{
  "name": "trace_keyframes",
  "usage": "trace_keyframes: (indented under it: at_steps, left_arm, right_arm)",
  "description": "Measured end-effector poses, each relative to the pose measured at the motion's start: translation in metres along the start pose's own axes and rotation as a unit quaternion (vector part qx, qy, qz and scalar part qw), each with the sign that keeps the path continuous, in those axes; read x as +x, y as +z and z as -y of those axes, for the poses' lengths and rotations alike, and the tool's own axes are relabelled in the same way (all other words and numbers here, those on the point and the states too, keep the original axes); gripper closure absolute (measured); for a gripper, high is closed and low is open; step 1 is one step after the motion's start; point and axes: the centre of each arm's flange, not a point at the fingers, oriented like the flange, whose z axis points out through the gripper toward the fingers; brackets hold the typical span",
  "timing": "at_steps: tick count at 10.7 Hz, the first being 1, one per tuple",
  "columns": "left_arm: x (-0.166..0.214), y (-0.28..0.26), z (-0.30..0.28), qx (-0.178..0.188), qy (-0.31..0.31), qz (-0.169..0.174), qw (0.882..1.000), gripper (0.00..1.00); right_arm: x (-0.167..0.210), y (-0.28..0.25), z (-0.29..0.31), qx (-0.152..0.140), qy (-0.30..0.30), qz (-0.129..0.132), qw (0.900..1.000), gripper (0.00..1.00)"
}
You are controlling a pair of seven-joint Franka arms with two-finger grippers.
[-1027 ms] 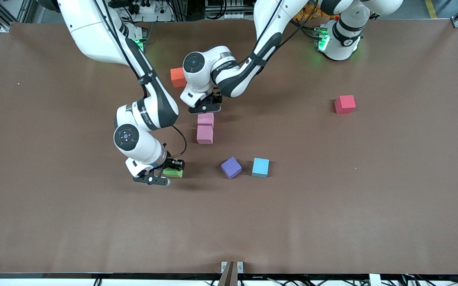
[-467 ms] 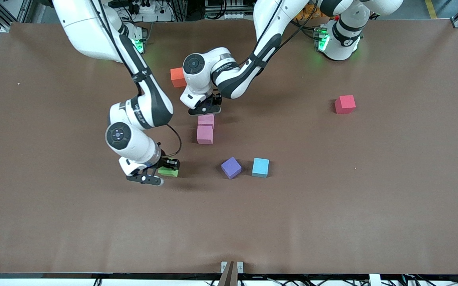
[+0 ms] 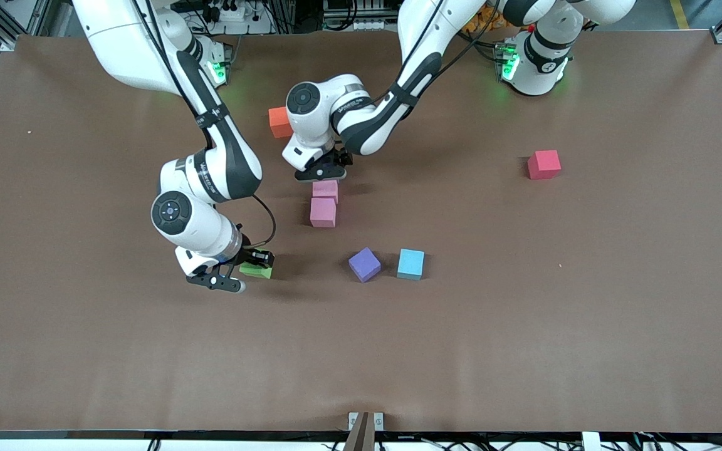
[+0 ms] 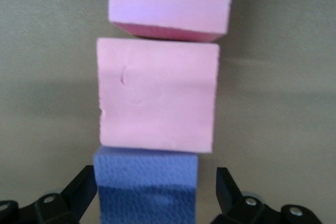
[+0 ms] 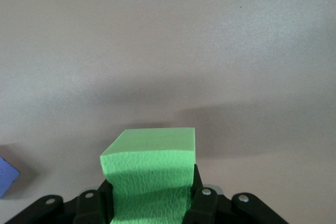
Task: Arrange blocks into number 1
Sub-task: 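Place the purple cube at the pink cubes' end with the left gripper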
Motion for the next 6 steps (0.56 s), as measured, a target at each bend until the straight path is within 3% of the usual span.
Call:
trace_keyframes:
  at_steps: [6]
  left_arm:
    - [-0.022, -0.04, -0.006, 0.024, 0.016, 0.003, 1.0, 0.0]
  right_arm:
    - [-0.003, -0.006, 0.002, 0.003, -0.002, -0.002, 1.0, 0.47]
